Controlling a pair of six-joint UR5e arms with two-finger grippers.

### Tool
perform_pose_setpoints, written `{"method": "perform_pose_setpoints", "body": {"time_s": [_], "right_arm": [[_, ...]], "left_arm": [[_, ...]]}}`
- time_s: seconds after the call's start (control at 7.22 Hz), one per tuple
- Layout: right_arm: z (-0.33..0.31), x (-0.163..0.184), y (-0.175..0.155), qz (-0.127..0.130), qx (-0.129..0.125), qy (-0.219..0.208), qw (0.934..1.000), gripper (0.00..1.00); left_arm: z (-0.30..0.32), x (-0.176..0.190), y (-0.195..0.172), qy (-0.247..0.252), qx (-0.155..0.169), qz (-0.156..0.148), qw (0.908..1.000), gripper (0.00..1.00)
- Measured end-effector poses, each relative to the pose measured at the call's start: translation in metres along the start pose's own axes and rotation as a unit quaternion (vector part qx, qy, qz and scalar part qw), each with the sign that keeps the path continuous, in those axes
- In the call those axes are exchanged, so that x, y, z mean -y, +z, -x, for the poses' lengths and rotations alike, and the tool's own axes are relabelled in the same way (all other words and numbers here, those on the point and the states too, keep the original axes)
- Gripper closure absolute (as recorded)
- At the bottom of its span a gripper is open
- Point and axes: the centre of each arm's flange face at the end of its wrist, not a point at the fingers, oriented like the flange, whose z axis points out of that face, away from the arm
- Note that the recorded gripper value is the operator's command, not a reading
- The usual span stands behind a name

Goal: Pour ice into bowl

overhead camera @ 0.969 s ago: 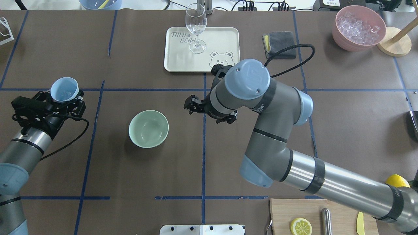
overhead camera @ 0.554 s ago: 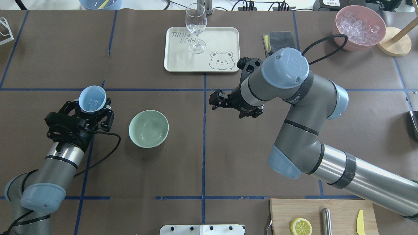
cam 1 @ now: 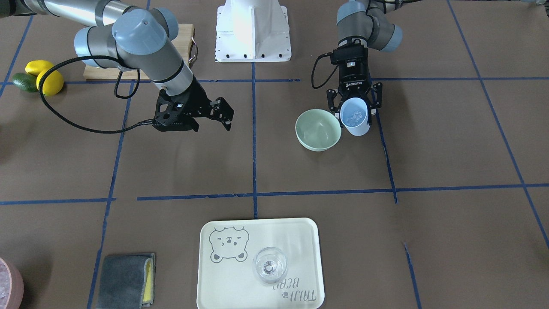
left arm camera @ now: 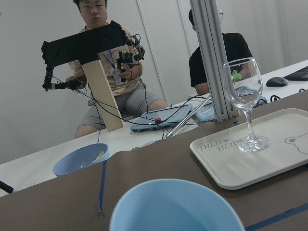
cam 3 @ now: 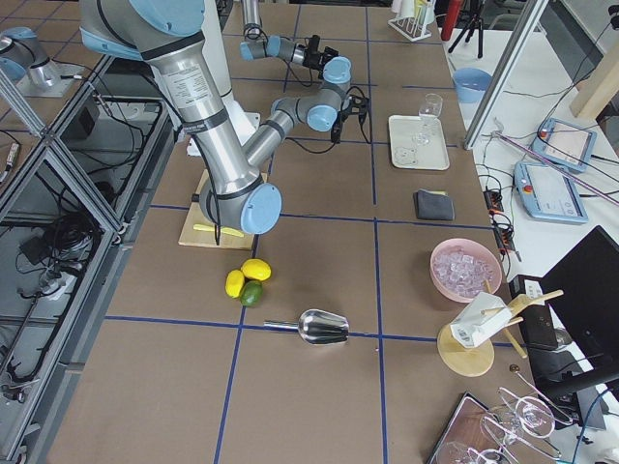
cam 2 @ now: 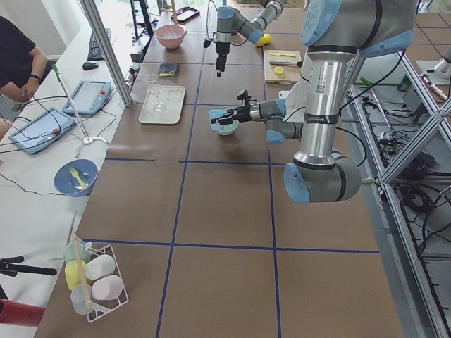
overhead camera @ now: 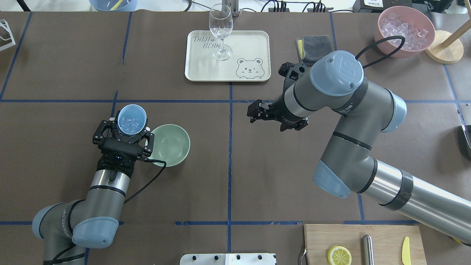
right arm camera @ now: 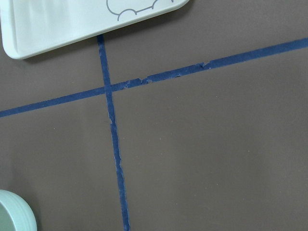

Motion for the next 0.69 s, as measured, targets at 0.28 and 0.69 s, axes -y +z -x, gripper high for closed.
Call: {"method": "perform_pose_setpoints", "body": {"time_s": [0.28,0.69], "right_arm": [[-0.0002,0.0004,-0.0002,-0.001,0.000,0.000,1.0000,0.00],[-0.0001,0.0007,-0.0003,-0.002,0.000,0.000,1.0000,0.00]], "left_arm": [[-0.0025,-0.0029,0.0009,0.160,0.043,-0.011,0.9861,1.00],[-0.0050,-0.0068,-0.0029,0.335,0.073,-0.017,0.9394,1.00]]}}
